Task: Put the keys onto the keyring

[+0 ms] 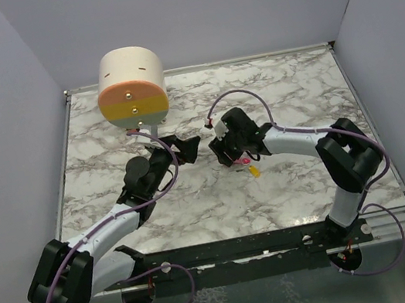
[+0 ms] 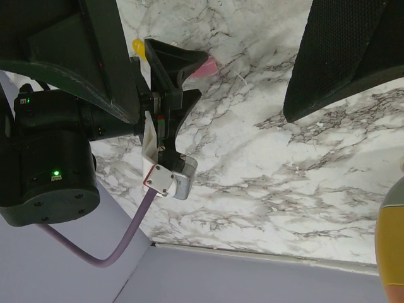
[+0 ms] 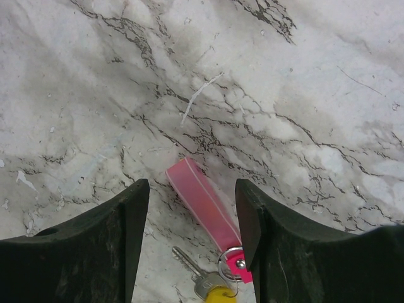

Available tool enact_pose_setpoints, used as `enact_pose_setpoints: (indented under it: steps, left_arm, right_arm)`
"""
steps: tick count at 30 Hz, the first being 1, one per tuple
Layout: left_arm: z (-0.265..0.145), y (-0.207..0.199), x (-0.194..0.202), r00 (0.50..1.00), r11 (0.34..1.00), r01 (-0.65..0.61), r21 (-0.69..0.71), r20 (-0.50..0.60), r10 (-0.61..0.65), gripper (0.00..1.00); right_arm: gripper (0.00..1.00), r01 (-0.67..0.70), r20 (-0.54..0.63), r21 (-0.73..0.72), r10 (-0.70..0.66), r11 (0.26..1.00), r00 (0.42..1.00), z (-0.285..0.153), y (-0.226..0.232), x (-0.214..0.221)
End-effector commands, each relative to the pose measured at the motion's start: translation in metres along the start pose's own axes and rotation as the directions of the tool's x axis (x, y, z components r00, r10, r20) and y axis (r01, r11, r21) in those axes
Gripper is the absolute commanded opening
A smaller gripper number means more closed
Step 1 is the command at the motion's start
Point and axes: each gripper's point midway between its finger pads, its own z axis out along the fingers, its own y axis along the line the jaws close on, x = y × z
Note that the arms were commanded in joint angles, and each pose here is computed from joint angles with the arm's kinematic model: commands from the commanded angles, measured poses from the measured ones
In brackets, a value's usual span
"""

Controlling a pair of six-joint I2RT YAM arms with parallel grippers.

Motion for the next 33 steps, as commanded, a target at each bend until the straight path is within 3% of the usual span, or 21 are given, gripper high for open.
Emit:
enact_pose_setpoints:
  steps: [1,15,22,26,33]
  left_arm:
    - [-0.004,0.004,-0.003,1.0,1.0,-0.005,-0.013,0.011,0.005,0.99]
    - [-0.004,0.006,0.0,1.0,1.0,-0.002,-0.016,0.004,0.002,0.99]
    - [-0.004,0.007,0.0,1.0,1.0,-0.002,-0.019,0.003,0.002,0.99]
    - [-0.004,0.007,0.0,1.0,1.0,0.0,-0.019,0.002,0.0,0.99]
    - [-0.004,0.005,0.0,1.0,1.0,0.01,-0.008,0.0,-0.01,0.99]
  right_arm:
    - [0.58,0.021,-0.015,0.013,-0.021,1.0,1.0,0.004,0.0,0.001]
    - [0.55,0.021,-0.058,0.032,-0.019,0.999,0.998,0.013,-0.003,0.012]
    - [0.35,0.016,-0.065,0.05,-0.013,0.999,0.998,0.013,-0.005,0.012]
    - [0.22,-0.002,-0.011,0.078,0.003,0.997,1.0,0.004,-0.009,-0.001]
    - [0.15,-0.07,0.219,0.147,0.036,0.987,0.975,-0.041,-0.018,-0.053]
